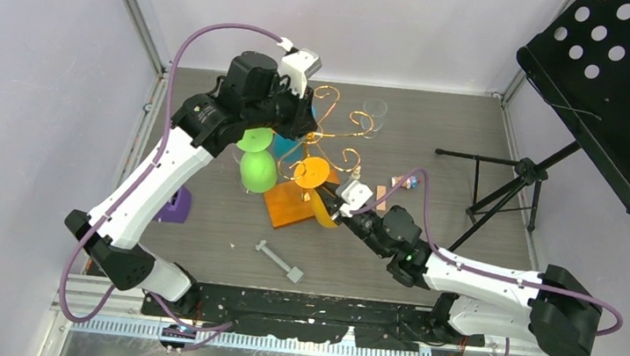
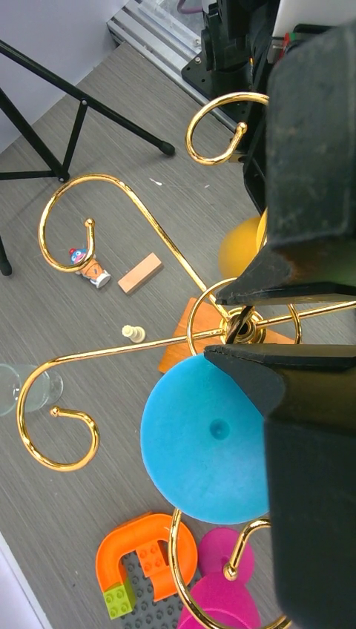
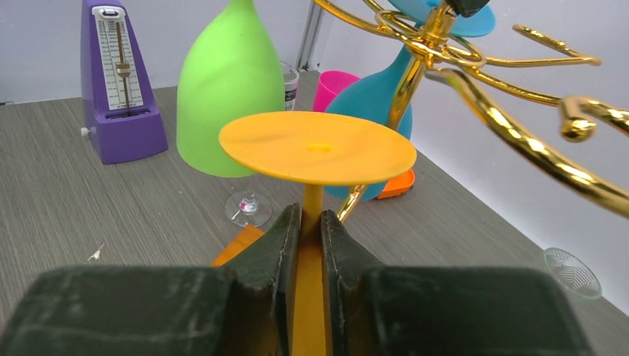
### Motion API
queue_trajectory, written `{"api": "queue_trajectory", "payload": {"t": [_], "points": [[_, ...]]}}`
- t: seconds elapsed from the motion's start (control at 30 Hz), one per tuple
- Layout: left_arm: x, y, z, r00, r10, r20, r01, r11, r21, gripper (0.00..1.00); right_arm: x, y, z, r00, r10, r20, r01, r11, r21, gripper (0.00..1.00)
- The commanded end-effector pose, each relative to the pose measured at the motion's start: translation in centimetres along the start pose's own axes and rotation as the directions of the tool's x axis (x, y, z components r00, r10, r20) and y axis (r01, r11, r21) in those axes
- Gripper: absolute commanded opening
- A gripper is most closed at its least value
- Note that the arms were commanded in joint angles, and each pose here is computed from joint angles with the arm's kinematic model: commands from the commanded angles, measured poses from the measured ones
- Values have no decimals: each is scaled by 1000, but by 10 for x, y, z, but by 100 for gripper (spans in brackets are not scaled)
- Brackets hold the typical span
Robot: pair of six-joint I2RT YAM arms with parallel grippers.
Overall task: Place the wine glass upside down on the wine glass rack
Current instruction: Turn the wine glass upside down at the wine rack.
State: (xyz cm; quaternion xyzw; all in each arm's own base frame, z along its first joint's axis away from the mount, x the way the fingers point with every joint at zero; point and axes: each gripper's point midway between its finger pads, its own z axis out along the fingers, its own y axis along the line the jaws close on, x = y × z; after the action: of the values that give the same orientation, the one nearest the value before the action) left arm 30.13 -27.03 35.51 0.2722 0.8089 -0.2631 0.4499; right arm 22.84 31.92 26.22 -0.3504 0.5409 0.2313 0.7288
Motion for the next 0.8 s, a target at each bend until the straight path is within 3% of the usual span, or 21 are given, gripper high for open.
{"api": "queue_trajectory", "payload": {"t": [0.0,0.43,0.77], "points": [[9,-3,-8,999,-14,-48,15,1000,16,18,-29,-10,-9,996,15,93,-17,1000,21,5],[8,-4,-6,998,-26,-50,27,999,21,17,-93,-5,-32,957,120,264,-103,992,-80,5],[8,-5,-5,998,-30,-53,32,999,27,17,-111,11,-32,953,126,277,-79,981,-175,5]]}}
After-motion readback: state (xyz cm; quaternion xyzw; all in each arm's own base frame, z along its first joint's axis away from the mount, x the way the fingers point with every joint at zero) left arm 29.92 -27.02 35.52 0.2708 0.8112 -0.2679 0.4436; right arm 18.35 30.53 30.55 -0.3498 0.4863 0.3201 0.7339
